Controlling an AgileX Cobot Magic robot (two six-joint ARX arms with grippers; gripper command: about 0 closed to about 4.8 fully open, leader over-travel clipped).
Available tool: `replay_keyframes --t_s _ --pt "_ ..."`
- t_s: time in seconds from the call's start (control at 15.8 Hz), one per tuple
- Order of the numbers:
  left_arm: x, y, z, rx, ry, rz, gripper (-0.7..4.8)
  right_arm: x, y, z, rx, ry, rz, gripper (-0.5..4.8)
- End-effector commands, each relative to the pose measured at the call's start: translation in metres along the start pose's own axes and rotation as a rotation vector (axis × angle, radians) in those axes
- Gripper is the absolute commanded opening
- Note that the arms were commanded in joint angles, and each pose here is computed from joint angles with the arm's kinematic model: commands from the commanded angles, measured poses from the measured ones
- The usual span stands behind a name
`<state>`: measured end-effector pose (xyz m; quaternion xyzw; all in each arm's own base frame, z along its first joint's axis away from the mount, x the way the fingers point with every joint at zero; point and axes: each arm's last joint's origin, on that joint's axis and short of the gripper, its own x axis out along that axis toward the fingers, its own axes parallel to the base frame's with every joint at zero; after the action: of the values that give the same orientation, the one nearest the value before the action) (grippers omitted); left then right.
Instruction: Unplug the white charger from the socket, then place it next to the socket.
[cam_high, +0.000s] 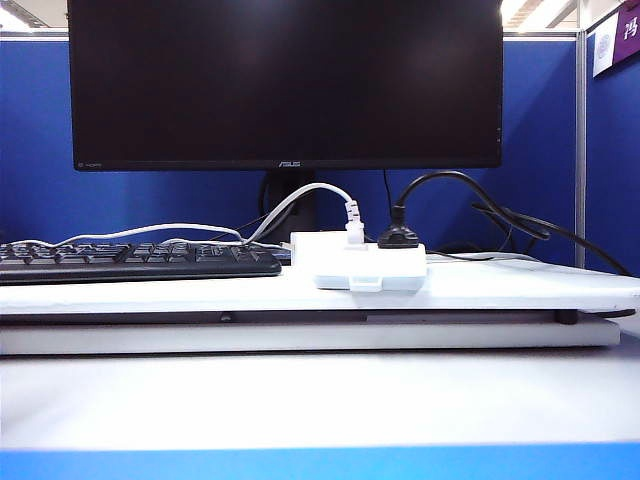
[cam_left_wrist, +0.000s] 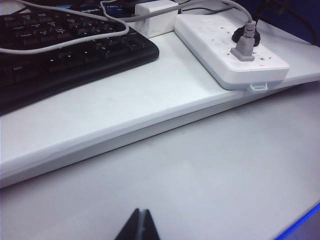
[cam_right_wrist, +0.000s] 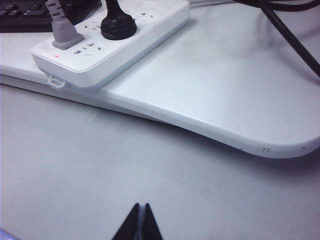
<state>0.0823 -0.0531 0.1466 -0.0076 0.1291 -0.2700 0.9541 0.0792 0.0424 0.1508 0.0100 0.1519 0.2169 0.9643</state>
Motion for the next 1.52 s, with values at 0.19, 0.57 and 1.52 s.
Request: replay_keyframes --t_s 0.19,0.57,1.52 --pt "0.001 0.001 0.001 -0.005 -0.025 0.004 -0.05 0.004 -0.01 0.002 0.027 -0.101 -0.09 -0.06" --pt "-0.003 0.023 0.008 -0.053 -0.107 0.231 -0.05 0.003 -0.029 0.003 0.071 -0.165 -0.278 -0.05" --pt "-0.01 0.046 0.0 -0.115 -0.062 0.466 -0.05 0.004 -0.026 0.001 0.066 -0.144 -0.139 -0.06"
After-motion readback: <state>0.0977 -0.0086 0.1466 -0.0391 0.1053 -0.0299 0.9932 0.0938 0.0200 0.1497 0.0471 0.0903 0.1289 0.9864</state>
